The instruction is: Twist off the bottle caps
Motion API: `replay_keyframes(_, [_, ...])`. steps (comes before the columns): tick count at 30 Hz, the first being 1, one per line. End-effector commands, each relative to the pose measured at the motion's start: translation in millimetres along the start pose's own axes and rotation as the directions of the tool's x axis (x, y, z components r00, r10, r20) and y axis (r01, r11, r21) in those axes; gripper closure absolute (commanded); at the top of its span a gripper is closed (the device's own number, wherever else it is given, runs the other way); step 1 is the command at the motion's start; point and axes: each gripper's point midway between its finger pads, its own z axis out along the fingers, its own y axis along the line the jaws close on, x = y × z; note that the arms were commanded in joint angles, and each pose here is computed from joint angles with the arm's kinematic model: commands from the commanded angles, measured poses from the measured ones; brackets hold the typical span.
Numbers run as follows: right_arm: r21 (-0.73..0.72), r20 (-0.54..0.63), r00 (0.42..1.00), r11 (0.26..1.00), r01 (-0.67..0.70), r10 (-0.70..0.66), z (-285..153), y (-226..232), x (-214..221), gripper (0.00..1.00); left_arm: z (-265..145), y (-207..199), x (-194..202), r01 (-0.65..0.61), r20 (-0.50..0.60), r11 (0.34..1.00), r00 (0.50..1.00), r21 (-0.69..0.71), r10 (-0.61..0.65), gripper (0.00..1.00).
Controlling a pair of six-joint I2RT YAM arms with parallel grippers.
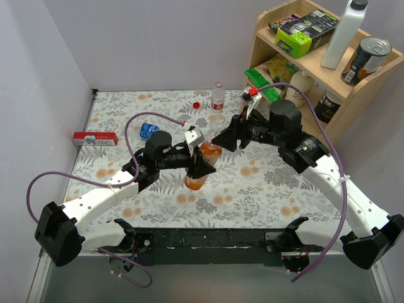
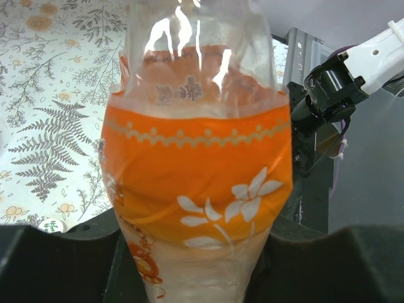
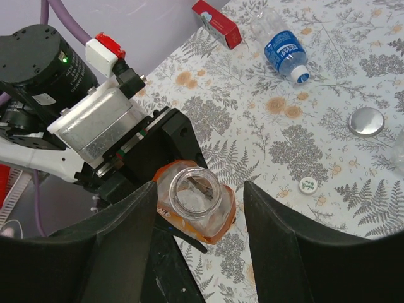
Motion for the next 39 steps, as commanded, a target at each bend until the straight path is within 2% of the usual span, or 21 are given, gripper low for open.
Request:
replay_keyframes(1, [-0.056, 0.006, 1.0, 0.998, 0.006, -0.006, 7.0, 8.4, -0.4, 0.39, -4.0, -7.8, -19.9, -0.053, 0.05, 0.999, 0.997, 0.009, 0.052, 0.6])
replay_keyframes(4, [-0.063, 0.012, 1.0, 0.998, 0.013, -0.012, 9.4, 8.1, -0.3, 0.49, -2.7, -7.6, -18.1, -0.049, 0.045, 0.999, 0.998, 0.012, 0.049, 0.6])
replay_keyframes(5, [-0.063, 0.011, 1.0, 0.998, 0.014, -0.013, 9.9, 7.8, 0.6, 0.57, -2.2, -7.9, -17.5, -0.049, 0.043, 0.999, 0.998, 0.013, 0.048, 0.6])
replay_keyframes(7, [-0.06, 0.018, 1.0, 0.998, 0.021, -0.02, 10.9, 6.5, 0.2, 0.65, -1.9, -9.0, -15.6, -0.047, 0.039, 0.999, 0.998, 0.018, 0.046, 0.59])
replay_keyframes(8, [-0.061, 0.019, 1.0, 0.998, 0.021, -0.02, 10.9, 6.5, 0.4, 0.73, -1.1, -8.9, -15.3, -0.048, 0.037, 0.999, 0.998, 0.017, 0.047, 0.59])
replay_keyframes(10, [-0.056, 0.028, 0.999, 0.998, 0.026, -0.025, 10.6, 5.2, 0.3, 0.81, -0.9, -8.1, -15.0, -0.047, 0.035, 0.999, 0.998, 0.014, 0.047, 0.59])
replay_keyframes(11, [-0.045, 0.036, 0.999, 0.998, 0.033, -0.031, 9.7, 3.8, -0.6, 0.92, -0.5, -7.8, -14.2, -0.046, 0.033, 0.999, 0.998, 0.012, 0.045, 0.57])
replay_keyframes(13, [-0.026, 0.042, 0.998, 0.999, 0.04, -0.039, 8.5, 0.5, -0.4, 0.99, 0.0, -7.7, -14.5, -0.046, 0.033, 0.999, 0.998, 0.011, 0.046, 0.51])
replay_keyframes(14, [-0.015, 0.046, 0.998, 0.999, 0.048, -0.047, 6.4, -0.3, -1.0, 0.99, -0.3, -7.2, -15.0, -0.045, 0.034, 0.999, 0.998, 0.006, 0.045, 0.46])
replay_keyframes(15, [0.011, 0.05, 0.997, 0.998, 0.058, -0.058, 5.2, -4.7, -1.7, 0.99, -0.1, -6.0, -15.2, -0.041, 0.036, 0.999, 0.998, -0.001, 0.041, 0.33])
replay_keyframes(17, [0.07, 0.052, 0.996, 0.995, 0.065, -0.068, 0.6, -13.2, -2.2, 0.99, -0.5, -5.3, -15.8, -0.03, 0.041, 1.0, 0.999, -0.009, 0.03, 0.21])
replay_keyframes(18, [0.092, 0.052, 0.995, 0.992, 0.083, -0.088, -1.6, -16.3, -3.2, 0.99, -0.5, -2.3, -16.3, -0.024, 0.043, 0.999, 0.999, -0.027, 0.025, 0.02])
replay_keyframes(22, [0.225, 0.044, 0.989, 0.966, 0.13, -0.143, -15.0, -36.9, -3.9, 0.99, -2.0, 2.6, -20.5, -0.005, 0.057, 0.998, 0.998, -0.063, 0.009, 0.02])
replay_keyframes(26, [0.39, 0.049, 0.979, 0.906, 0.165, -0.2, -30.6, -65.8, -5.9, 0.99, -8.7, 7.5, -30.6, 0.015, 0.095, 0.996, 0.995, -0.09, -0.006, 0.02])
replay_keyframes(30, [0.467, 0.046, 0.968, 0.862, 0.196, -0.245, -29.4, -81.5, -2.9, 0.99, -26.9, 50.8, -44.6, 0.145, 0.175, 0.966, 0.979, -0.216, -0.107, 0.02])
replay_keyframes(31, [0.479, 0.064, 0.961, 0.853, 0.206, -0.268, -26.9, -82.2, -7.2, 0.99, -36.1, 70.3, -45.6, 0.201, 0.202, 0.941, 0.968, -0.271, -0.148, 0.02])
replay_keyframes(32, [0.525, 0.062, 0.953, 0.822, 0.222, -0.297, -28.3, -89.5, -8.8, 0.99, -42.1, 86.5, -45.9, 0.225, 0.223, 0.914, 0.962, -0.337, -0.155, 0.02])
replay_keyframes(34, [0.533, 0.075, 0.943, 0.812, 0.238, -0.326, -19.5, -89.4, -6.9, 0.99, -53.9, 106.1, -44.7, 0.255, 0.247, 0.872, 0.956, -0.417, -0.162, 0.02])
replay_keyframes(39, [0.563, 0.057, 0.929, 0.78, 0.273, -0.366, 1.8, -97.2, 2.1, 0.99, -80.0, 147.7, -39.0, 0.234, 0.244, 0.738, 0.965, -0.633, -0.096, 0.02])
